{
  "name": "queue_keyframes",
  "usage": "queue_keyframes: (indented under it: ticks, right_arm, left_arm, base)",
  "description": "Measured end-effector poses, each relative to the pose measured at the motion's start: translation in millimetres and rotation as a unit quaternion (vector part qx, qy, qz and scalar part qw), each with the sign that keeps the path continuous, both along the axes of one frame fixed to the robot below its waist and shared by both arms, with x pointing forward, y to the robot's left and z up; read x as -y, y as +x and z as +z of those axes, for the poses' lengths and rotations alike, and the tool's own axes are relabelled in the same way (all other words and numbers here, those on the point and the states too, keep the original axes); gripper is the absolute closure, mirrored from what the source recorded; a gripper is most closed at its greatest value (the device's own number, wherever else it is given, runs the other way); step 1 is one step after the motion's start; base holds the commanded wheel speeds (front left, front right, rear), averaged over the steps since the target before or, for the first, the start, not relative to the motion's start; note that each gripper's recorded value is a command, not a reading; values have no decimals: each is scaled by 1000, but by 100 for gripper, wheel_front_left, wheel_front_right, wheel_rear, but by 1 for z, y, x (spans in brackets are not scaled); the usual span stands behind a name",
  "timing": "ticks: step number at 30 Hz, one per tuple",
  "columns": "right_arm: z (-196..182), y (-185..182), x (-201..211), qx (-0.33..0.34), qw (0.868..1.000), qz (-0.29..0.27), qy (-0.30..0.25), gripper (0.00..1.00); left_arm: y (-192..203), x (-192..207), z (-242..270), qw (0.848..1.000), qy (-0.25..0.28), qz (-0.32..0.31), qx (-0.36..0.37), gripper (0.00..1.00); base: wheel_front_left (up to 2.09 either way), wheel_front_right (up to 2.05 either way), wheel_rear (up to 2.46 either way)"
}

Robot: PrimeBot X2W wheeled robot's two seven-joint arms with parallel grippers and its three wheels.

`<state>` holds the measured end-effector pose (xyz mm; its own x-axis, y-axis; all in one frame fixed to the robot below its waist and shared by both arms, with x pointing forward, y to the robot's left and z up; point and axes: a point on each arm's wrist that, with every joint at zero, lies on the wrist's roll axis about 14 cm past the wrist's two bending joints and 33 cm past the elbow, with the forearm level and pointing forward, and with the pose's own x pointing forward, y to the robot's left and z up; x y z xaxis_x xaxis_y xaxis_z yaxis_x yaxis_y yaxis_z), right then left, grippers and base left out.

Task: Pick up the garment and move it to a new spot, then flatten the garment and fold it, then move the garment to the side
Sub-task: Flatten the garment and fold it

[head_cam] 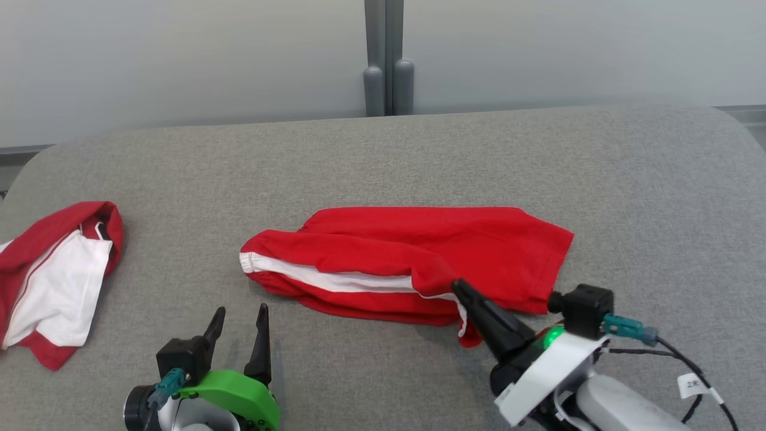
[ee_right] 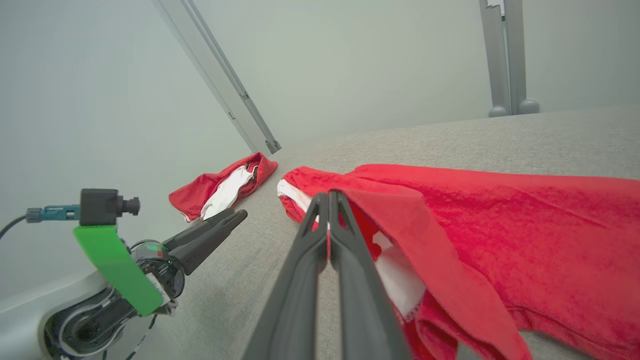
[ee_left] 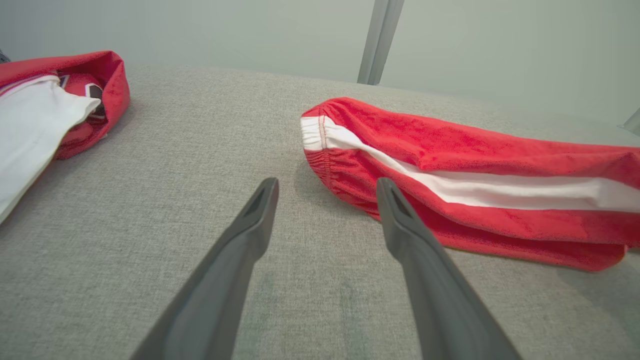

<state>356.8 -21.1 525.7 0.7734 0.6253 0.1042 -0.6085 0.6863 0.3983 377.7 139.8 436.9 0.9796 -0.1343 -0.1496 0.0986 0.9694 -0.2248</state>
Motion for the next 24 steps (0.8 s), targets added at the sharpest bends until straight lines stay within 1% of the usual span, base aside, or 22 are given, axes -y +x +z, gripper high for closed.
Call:
queue_keyframes:
  ticks: [1, 3, 4, 5, 8, 11, 15, 20, 21, 22, 23, 24]
  right_arm:
    - [3, 3, 10, -1, 1000, -13, 6, 100]
    - [3, 12, 32, 0, 999, -45, 3, 100]
    - [2, 19, 43, -8, 998, -65, 13, 100]
    - [-3, 25, 53, -16, 996, -83, 10, 100]
    - [-21, 40, 72, -39, 992, -120, -3, 100]
    - [-27, 63, 88, -39, 987, -150, -31, 100]
    - [-39, 90, 98, -44, 982, -172, -64, 100]
    - [-51, 118, 96, -49, 978, -178, -101, 99]
    - [-51, 118, 96, -49, 978, -178, -101, 80]
    - [-58, 121, 96, -54, 976, -176, -113, 32]
    - [-66, 124, 97, -64, 974, -178, -121, 0]
    - [-82, 128, 98, -77, 970, -173, -152, 0]
  left_arm:
    - [0, 3, 0, 1000, 0, -5, 1, 0]
    - [0, 8, 1, 1000, 1, -13, 1, 0]
    - [0, 9, 0, 1000, 1, -17, 1, 0]
    - [-1, 12, -1, 1000, 1, -20, -1, 0]
    - [-1, 14, -4, 1000, 1, -26, -6, 0]
    - [2, 15, -6, 1000, 3, -30, -8, 0]
    - [5, 7, -6, 1000, 6, -20, -8, 0]
    - [3, -7, -12, 1000, 9, -1, -18, 0]
    - [3, -7, -12, 1000, 9, -1, -18, 0]
    - [3, -10, -14, 1000, 9, 4, -21, 0]
    - [3, -12, -16, 1000, 9, 6, -24, 0]
    - [2, -17, -20, 999, 8, 15, -31, 0]
  base:
    - [0, 0, 0]
    - [0, 0, 0]
    - [0, 0, 0]
    - [0, 0, 0]
    - [0, 0, 0]
    - [0, 0, 0]
    - [0, 0, 0]
    - [0, 0, 0]
    - [0, 0, 0]
    - [0, 0, 0]
    - [0, 0, 0]
    - [0, 0, 0]
